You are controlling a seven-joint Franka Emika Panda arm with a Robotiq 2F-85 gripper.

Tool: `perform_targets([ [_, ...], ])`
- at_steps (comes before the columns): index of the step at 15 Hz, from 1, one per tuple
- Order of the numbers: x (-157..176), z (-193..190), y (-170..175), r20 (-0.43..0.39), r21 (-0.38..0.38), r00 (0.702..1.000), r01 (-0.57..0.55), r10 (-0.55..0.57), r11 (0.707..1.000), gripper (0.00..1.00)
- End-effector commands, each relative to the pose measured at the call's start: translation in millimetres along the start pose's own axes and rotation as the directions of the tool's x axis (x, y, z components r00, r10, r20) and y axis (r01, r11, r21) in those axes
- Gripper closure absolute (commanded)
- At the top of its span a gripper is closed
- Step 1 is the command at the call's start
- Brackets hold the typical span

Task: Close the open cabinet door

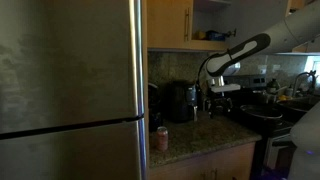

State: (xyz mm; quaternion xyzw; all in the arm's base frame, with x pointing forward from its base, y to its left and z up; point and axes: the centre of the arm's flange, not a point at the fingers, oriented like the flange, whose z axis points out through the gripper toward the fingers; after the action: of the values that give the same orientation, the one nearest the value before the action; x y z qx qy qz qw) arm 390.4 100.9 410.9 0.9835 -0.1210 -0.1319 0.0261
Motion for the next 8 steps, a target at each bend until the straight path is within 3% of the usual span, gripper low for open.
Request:
perform_targets([
  [1,0,0,0,0.000,0.000,1.000,0.000,0.000,1.000,0.00],
  [3,0,0,0,0.000,0.000,1.000,0.000,0.000,1.000,0.00],
  [5,20,14,8,0.006,-0.041,0.985,-0.171,0.171,0.984,0.00],
  [8,9,29,60,0.000,-0.027,0.938,-0.347,0.348,0.937,0.00],
])
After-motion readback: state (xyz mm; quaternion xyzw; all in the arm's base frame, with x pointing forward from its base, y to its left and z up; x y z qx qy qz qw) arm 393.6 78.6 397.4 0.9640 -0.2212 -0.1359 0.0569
